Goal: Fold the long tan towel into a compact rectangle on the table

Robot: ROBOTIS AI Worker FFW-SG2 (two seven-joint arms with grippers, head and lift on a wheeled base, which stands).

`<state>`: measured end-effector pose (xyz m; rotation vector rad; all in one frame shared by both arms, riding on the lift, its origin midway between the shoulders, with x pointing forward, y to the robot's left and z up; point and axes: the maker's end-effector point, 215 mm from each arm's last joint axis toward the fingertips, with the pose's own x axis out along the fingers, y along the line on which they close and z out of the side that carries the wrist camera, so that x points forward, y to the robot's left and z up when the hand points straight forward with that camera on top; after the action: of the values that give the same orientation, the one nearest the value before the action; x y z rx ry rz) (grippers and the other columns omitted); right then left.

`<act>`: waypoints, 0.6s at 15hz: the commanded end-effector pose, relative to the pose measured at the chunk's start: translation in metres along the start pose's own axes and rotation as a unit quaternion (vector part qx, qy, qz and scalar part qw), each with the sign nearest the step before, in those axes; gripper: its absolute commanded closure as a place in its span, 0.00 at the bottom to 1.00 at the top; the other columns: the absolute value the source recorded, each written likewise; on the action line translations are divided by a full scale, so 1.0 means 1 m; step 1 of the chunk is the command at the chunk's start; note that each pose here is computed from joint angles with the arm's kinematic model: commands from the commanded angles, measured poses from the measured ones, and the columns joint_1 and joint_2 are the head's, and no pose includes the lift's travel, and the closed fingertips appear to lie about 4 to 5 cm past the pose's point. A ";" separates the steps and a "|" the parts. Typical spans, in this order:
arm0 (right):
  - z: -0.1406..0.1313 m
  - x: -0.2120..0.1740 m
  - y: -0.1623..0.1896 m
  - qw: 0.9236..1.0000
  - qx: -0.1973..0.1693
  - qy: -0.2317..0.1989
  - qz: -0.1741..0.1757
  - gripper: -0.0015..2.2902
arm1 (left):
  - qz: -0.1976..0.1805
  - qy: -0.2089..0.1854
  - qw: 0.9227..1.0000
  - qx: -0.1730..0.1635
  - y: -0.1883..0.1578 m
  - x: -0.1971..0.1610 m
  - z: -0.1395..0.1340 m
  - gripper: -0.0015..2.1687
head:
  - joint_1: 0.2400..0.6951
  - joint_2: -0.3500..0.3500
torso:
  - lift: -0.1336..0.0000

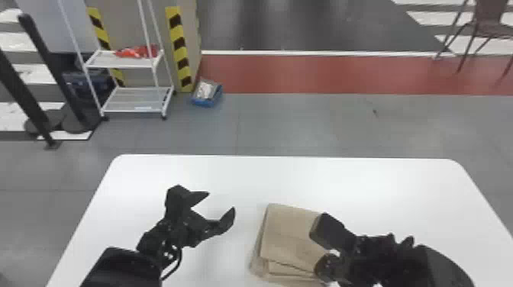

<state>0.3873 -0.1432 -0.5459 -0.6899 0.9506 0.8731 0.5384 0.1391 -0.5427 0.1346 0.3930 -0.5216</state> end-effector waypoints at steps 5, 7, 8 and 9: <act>0.035 -0.089 -0.045 0.980 0.095 -0.166 -0.059 0.47 | 0.019 -0.025 0.999 -0.017 0.016 -0.029 0.017 0.09 | 1.00 0.48 | 1.00; 0.017 -0.106 -0.063 0.960 0.150 -0.194 -0.134 0.01 | 0.032 -0.053 0.998 -0.033 0.021 -0.048 0.031 0.09 | 1.00 0.48 | 1.00; 0.007 -0.110 -0.067 0.950 0.173 -0.204 -0.162 0.00 | 0.043 -0.066 0.996 -0.048 0.024 -0.060 0.035 0.09 | 1.00 0.47 | 1.00; 0.002 -0.120 -0.077 0.932 0.191 -0.231 -0.202 0.00 | 0.058 -0.076 0.994 -0.059 0.030 -0.073 0.036 0.09 | 1.00 0.46 | 1.00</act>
<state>0.4261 -0.2140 -0.4330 -0.3644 0.5604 0.4601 0.5179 0.1783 -0.4912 0.0395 0.2928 -0.4262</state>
